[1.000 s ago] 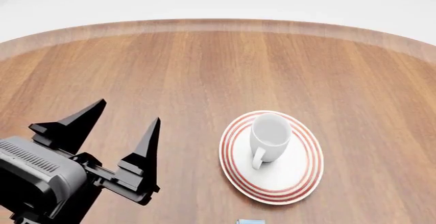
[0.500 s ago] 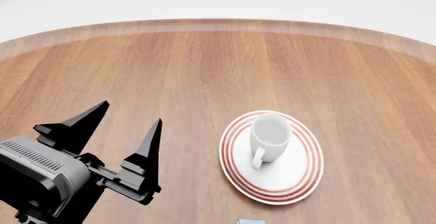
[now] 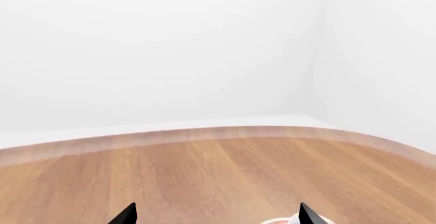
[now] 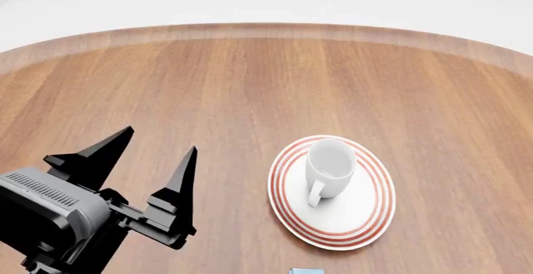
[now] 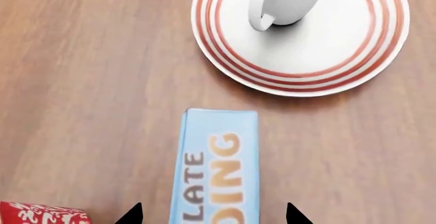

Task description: Pick up the white mug and put it on the plate, and put the chocolate pudding to the right of the plate.

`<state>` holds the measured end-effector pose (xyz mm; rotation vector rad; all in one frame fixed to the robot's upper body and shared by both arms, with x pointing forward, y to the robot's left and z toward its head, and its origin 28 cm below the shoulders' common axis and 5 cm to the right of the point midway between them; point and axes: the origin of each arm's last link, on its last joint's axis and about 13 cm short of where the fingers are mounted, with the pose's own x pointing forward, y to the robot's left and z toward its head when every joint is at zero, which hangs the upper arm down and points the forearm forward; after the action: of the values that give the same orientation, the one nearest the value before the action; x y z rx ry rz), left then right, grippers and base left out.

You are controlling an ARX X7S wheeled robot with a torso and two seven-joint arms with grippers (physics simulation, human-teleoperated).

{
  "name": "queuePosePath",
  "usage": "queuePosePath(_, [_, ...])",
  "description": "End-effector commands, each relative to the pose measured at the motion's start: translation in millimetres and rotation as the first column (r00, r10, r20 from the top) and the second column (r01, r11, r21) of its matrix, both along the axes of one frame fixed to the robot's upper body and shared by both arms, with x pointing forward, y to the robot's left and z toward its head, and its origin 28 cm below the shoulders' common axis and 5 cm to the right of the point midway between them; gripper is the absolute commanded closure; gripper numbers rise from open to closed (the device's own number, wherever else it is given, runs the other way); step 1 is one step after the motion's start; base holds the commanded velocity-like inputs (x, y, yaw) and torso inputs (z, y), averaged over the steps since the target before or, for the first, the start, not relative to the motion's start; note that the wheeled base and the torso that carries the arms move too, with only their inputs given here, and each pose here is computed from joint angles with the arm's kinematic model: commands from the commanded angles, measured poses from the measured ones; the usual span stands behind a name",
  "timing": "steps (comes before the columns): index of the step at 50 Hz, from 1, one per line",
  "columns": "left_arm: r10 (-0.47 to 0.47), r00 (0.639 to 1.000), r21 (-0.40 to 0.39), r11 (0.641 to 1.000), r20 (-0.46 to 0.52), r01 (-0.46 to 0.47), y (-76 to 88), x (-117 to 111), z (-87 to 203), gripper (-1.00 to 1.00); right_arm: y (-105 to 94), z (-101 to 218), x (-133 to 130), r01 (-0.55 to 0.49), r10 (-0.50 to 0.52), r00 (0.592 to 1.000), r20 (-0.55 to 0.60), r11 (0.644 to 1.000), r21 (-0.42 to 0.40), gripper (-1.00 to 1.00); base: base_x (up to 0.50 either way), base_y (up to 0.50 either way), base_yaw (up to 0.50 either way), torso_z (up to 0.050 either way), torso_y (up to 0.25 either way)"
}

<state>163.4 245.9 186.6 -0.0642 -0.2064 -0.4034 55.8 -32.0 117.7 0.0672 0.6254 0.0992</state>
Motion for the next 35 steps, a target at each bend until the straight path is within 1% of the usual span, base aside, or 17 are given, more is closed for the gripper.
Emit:
queuePosePath(1, [-0.010,1.000,-0.028,1.000,0.022,0.010,1.5,3,1,-1.00,2.7,-3,6,-0.011,0.011,1.000,0.009,0.999,0.038,-1.00,0.00,0.00,0.00,0.000,0.000])
queuePosePath(15, [-0.008,1.000,-0.031,1.000,0.017,0.008,1.9,3,0,-1.00,3.8,-12,12,-0.018,0.019,0.999,-0.031,0.999,0.033,-1.00,0.00,0.00,0.00,0.000,0.000])
queuePosePath(16, [-0.007,1.000,-0.031,0.999,0.017,0.008,2.0,3,0,-1.00,3.9,-13,12,-0.017,0.018,0.999,-0.033,0.999,0.030,1.00,0.00,0.00,0.00,0.000,0.000])
queuePosePath(25, [-0.006,1.000,-0.031,0.999,0.017,0.006,2.3,4,0,-1.00,4.7,-18,15,-0.022,0.023,0.999,-0.049,0.999,0.023,1.00,0.00,0.00,0.00,0.000,0.000])
queuePosePath(35, [-0.006,1.000,-0.031,1.000,0.016,0.006,2.0,4,-1,-1.00,5.7,-16,14,-0.045,0.045,0.999,-0.009,0.999,-0.007,1.00,0.00,0.00,0.00,0.000,-0.002])
